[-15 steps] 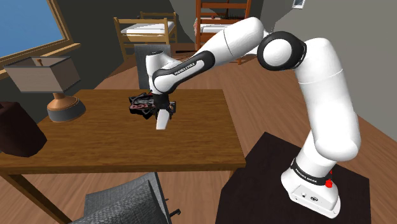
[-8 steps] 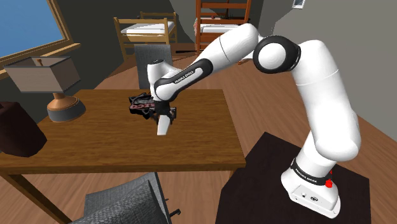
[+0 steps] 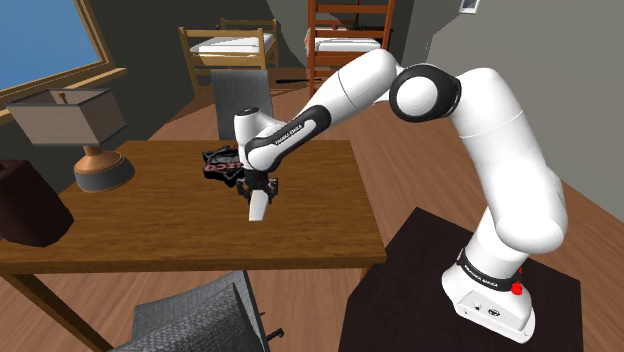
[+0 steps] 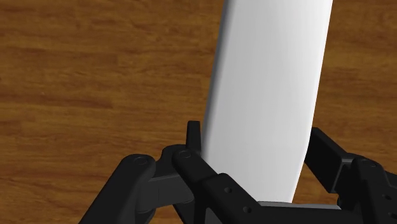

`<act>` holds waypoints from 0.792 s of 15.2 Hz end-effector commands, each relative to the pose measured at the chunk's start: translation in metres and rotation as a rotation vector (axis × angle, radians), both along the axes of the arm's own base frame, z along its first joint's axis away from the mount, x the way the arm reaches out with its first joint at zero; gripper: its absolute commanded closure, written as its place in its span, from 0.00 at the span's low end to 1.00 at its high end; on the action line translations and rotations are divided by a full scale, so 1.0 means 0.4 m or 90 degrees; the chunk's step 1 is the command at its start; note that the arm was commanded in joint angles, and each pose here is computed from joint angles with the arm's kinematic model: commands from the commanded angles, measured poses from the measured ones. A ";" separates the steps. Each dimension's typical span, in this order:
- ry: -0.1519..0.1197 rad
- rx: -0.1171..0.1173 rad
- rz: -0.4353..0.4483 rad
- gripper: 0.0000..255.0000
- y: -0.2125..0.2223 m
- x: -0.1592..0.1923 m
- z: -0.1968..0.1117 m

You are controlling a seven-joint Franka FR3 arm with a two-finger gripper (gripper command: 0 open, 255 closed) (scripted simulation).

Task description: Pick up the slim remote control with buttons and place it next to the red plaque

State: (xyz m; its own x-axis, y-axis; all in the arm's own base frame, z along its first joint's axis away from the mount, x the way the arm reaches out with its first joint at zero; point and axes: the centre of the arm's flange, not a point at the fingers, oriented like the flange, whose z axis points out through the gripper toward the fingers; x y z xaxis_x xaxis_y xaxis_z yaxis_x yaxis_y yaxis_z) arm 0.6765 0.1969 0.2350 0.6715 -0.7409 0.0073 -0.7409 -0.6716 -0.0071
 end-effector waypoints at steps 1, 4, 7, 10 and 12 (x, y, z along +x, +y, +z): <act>-0.001 0.000 0.000 1.00 0.002 -0.002 -0.008; -0.001 0.000 0.000 1.00 0.002 -0.002 -0.008; -0.001 0.000 0.000 1.00 0.002 -0.002 -0.008; -0.001 0.000 0.000 0.00 0.003 -0.002 -0.008; -0.001 0.000 0.000 0.00 0.003 -0.002 -0.008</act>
